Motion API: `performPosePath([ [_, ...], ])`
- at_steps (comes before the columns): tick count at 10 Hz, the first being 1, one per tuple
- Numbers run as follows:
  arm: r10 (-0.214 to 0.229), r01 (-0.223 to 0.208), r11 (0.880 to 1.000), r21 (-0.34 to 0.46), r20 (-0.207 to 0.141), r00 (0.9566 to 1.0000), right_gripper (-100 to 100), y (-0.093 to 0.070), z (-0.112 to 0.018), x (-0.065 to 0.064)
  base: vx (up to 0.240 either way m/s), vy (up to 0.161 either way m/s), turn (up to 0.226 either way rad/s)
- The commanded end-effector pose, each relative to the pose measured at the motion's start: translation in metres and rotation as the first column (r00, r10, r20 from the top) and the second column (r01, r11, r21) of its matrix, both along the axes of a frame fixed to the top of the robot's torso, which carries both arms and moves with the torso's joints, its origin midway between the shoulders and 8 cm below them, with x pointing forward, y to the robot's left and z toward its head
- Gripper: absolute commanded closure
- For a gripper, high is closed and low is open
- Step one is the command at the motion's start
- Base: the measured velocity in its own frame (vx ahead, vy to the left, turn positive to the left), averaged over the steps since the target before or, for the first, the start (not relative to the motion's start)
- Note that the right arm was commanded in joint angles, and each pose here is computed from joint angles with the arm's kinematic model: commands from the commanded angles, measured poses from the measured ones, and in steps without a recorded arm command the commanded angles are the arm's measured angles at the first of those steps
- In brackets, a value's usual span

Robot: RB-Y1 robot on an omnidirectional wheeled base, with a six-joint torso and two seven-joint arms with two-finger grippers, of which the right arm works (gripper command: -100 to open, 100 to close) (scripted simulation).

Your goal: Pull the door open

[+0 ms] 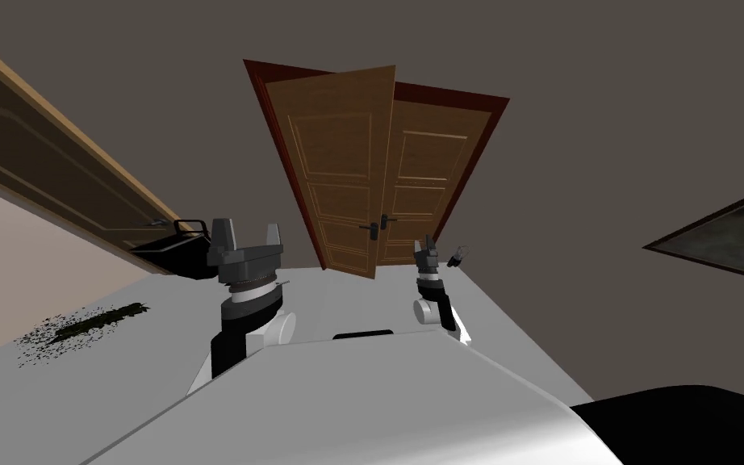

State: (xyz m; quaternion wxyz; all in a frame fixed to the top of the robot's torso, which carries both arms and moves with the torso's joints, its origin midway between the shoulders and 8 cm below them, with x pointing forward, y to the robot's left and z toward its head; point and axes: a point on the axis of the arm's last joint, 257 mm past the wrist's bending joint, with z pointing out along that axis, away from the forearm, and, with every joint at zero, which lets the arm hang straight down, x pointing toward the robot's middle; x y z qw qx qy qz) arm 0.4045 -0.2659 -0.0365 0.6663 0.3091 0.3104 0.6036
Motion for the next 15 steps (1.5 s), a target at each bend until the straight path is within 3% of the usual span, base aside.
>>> performPosePath([
  [1, 0.009, -0.009, 1.0, 0.004, -0.036, 0.9993, -100, -0.002, -0.015, 0.012, 0.097, -0.035, 0.07],
  [5, 0.022, -0.021, 1.0, 0.013, -0.122, 0.9922, -100, -0.015, -0.054, 0.035, 0.095, -0.024, 0.083],
  [8, 0.023, -0.021, 1.0, 0.016, -0.148, 0.9887, -100, -0.02, -0.066, 0.042, 0.052, -0.013, 0.033],
  [10, 0.024, -0.02, 1.0, 0.022, -0.19, 0.9814, -100, -0.03, -0.085, 0.052, 0.058, -0.019, 0.079],
  [11, 0.023, -0.019, 1.0, 0.022, -0.193, 0.9809, -100, -0.03, -0.087, 0.053, 0.063, -0.022, 0.03],
  [15, 0.014, -0.006, 0.999, 0.032, -0.276, 0.9611, -100, -0.055, -0.124, 0.072, 0.086, -0.024, 0.082],
])
